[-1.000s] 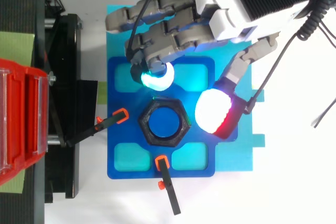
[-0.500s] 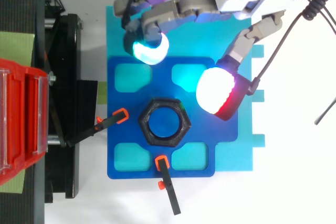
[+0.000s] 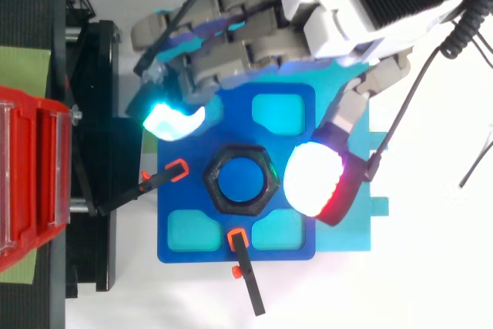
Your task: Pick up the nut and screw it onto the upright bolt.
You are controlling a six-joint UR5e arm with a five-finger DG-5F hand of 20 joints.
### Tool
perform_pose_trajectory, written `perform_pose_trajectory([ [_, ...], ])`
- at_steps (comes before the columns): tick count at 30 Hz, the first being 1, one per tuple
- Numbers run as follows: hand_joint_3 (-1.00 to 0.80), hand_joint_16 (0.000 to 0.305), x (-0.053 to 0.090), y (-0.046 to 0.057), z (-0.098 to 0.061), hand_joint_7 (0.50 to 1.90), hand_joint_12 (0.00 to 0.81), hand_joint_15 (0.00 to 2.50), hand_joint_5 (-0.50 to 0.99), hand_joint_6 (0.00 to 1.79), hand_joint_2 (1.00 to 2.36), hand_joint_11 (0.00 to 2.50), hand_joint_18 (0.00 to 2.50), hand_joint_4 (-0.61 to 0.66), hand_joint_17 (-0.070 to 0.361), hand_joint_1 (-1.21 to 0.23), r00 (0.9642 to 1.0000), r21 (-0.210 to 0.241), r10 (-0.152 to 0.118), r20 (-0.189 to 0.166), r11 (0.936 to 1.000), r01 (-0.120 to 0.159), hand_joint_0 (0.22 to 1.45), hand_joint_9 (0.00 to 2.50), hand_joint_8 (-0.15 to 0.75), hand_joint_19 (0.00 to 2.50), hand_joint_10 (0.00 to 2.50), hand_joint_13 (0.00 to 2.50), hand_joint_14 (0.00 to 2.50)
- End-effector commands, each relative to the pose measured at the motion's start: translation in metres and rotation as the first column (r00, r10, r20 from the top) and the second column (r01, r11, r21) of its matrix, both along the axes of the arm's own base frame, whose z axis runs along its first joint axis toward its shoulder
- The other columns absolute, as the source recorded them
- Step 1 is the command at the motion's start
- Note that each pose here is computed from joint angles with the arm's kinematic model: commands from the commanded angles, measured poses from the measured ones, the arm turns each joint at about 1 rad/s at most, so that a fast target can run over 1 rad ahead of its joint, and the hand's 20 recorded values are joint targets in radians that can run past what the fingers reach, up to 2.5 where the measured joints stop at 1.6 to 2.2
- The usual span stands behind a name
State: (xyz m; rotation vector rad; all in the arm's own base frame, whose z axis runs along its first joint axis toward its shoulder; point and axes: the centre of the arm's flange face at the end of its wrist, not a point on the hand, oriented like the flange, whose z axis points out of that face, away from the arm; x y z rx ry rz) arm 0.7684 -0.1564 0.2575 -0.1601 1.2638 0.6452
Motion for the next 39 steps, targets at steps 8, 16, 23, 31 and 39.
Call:
perform_pose_trajectory([
  [8,-0.50,0.037,-0.004,0.019,-0.019,0.83,0.327,0.00,-0.16,0.50,1.00,0.00,0.06,0.23,0.084,-0.13,0.9992,0.011,0.007,-0.040,0.9999,-0.006,0.46,0.63,0.260,0.00,0.00,0.39,0.00],
  [16,-0.50,0.037,-0.005,0.021,-0.022,1.07,0.327,0.00,-0.14,0.50,1.00,0.00,0.06,0.25,0.084,-0.13,0.9989,0.014,0.003,-0.046,0.9999,-0.002,0.46,0.64,0.271,0.00,0.00,0.39,0.00],
  [23,-0.50,0.036,-0.006,0.013,-0.021,1.38,0.324,0.00,-0.11,0.50,1.00,0.00,0.06,0.22,0.082,-0.14,0.9988,0.021,-0.006,-0.048,0.9998,0.007,0.47,0.64,0.283,0.00,0.00,0.40,0.00],
  [31,-0.50,0.034,-0.008,0.001,-0.020,1.45,0.317,0.00,-0.09,0.57,1.00,0.00,0.12,0.22,0.077,-0.18,0.9992,0.019,-0.018,-0.036,0.9996,0.019,0.48,0.70,0.294,0.00,0.00,0.45,0.00],
  [39,-0.50,0.032,-0.008,-0.007,-0.018,1.19,0.294,0.00,-0.05,0.70,1.00,0.00,0.21,0.22,0.071,-0.22,0.9995,0.017,-0.027,-0.018,0.9995,0.028,0.48,0.81,0.292,0.00,0.00,0.53,0.00],
])
